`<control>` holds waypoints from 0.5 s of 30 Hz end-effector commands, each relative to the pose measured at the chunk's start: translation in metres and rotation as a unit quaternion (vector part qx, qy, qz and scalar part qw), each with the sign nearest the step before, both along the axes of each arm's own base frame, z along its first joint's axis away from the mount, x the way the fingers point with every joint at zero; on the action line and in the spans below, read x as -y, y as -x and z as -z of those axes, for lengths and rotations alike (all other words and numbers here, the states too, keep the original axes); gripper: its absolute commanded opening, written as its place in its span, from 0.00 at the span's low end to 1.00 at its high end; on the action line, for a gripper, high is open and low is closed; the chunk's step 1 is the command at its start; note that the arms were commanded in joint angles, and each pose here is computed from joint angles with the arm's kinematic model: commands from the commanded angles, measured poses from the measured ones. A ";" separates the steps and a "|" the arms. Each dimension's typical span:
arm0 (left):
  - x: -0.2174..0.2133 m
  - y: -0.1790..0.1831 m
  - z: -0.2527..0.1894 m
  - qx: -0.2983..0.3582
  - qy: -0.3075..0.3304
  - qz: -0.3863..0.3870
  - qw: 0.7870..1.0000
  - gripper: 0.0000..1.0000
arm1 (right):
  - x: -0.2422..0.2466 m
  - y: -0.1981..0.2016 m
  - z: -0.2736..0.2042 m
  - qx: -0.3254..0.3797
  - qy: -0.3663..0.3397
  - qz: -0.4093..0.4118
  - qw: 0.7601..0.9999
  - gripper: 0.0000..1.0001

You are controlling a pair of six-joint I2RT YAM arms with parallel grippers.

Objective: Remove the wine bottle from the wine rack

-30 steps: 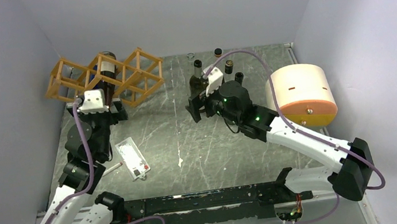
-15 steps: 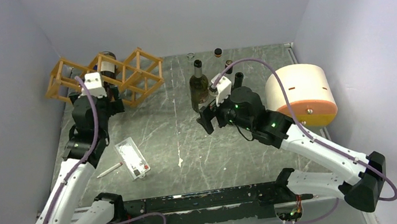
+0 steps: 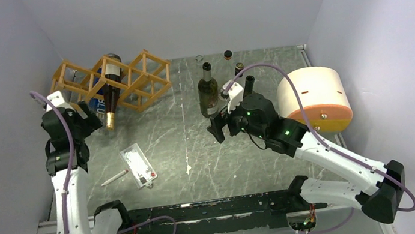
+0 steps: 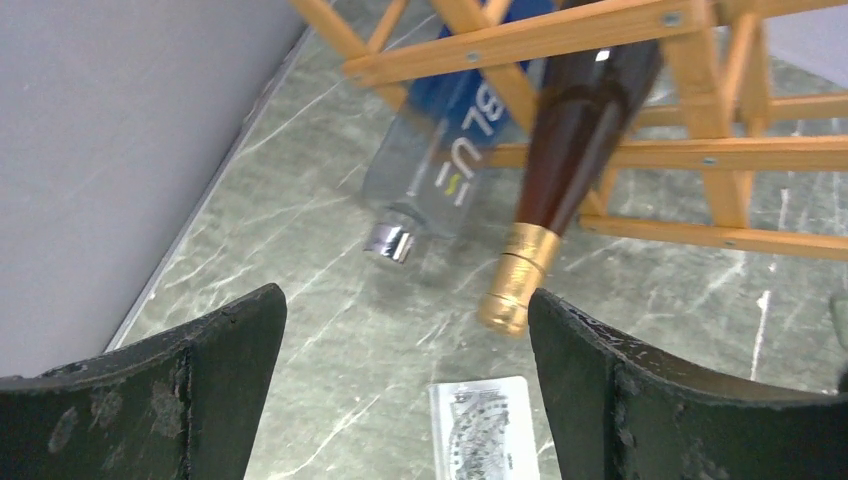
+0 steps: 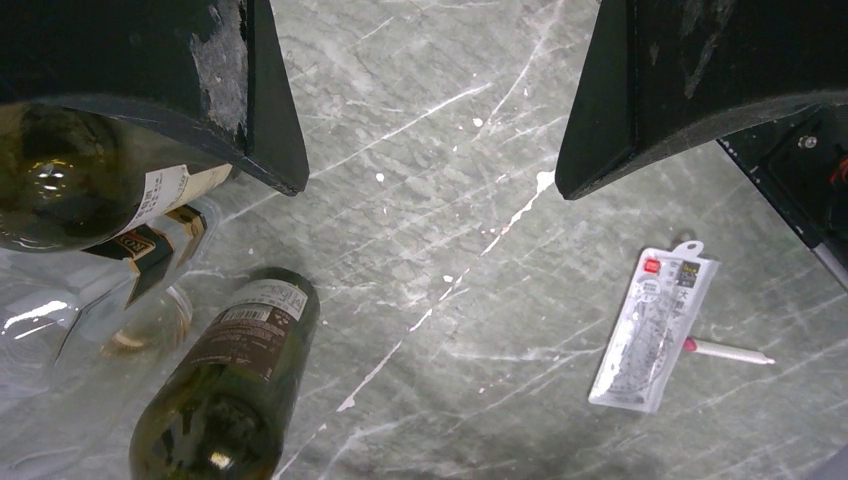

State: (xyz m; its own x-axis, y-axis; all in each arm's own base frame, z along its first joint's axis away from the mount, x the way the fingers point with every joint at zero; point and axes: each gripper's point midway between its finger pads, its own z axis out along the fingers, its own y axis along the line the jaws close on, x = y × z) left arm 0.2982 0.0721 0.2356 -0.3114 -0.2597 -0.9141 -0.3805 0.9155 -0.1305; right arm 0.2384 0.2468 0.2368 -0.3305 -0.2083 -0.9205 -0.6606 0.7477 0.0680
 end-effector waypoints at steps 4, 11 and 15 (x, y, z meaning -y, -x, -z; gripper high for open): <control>0.011 -0.013 0.044 -0.045 0.045 0.102 0.993 0.95 | -0.002 0.004 -0.016 0.011 -0.029 -0.010 0.999 1.00; 0.002 -0.031 0.092 -0.096 0.033 0.118 0.988 0.90 | 0.000 0.010 -0.023 0.018 -0.042 -0.018 0.999 1.00; -0.010 -0.034 0.107 -0.101 0.045 0.107 0.988 0.85 | 0.002 0.012 -0.025 0.021 -0.046 -0.018 0.999 1.00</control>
